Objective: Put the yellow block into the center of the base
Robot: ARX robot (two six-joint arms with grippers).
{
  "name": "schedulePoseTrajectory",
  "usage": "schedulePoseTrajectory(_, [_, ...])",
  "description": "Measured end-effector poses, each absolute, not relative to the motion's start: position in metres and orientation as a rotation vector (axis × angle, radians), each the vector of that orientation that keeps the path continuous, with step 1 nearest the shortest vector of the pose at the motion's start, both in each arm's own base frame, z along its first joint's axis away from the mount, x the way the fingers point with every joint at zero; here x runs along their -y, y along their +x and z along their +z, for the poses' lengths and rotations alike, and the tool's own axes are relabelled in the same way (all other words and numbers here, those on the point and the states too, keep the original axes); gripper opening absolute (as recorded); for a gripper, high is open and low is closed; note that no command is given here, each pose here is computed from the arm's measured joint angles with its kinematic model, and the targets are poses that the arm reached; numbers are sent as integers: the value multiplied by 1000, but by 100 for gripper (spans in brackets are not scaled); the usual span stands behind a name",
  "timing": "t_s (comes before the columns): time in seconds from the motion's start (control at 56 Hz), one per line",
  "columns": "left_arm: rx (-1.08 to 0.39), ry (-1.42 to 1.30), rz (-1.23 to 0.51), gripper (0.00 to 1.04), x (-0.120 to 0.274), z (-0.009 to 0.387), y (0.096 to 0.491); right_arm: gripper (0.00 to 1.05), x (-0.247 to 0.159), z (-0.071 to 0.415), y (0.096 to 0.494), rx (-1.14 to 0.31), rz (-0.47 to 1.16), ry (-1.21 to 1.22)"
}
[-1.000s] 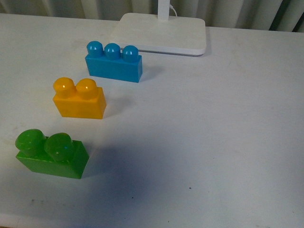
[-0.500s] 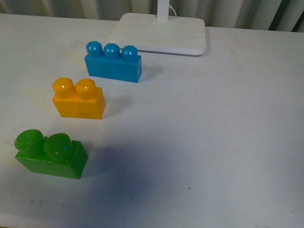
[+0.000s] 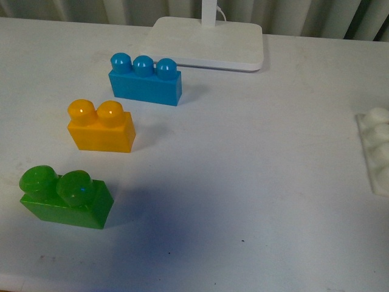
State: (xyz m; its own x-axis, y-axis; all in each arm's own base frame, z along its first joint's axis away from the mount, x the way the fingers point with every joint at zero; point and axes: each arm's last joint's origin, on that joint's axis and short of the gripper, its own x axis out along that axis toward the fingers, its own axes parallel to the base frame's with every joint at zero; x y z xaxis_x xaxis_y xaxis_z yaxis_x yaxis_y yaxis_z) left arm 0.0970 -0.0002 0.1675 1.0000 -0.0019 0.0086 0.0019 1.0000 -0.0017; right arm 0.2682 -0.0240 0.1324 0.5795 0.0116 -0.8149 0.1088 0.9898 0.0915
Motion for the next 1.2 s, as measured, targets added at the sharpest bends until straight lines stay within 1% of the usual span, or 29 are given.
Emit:
schedulePoseTrajectory(0.196, [9, -2, -2, 98, 0, 167, 97, 96, -23, 132, 268, -929, -85, 176])
schedulePoseTrajectory(0.357, [9, -2, -2, 98, 0, 167, 97, 96, -75, 131, 274, -918, -30, 165])
schedulePoseTrajectory(0.536, [9, -2, -2, 98, 0, 167, 97, 96, -112, 132, 282, -913, -6, 193])
schedulePoseTrajectory(0.696, [9, -2, -2, 98, 0, 167, 97, 96, -124, 133, 283, -918, 5, 217])
schedulePoseTrajectory(0.946, [9, -2, -2, 98, 0, 167, 97, 96, -126, 134, 283, -926, -18, 255])
schedulePoseTrajectory(1.196, [9, -2, -2, 98, 0, 167, 97, 96, -132, 133, 273, -925, -24, 271])
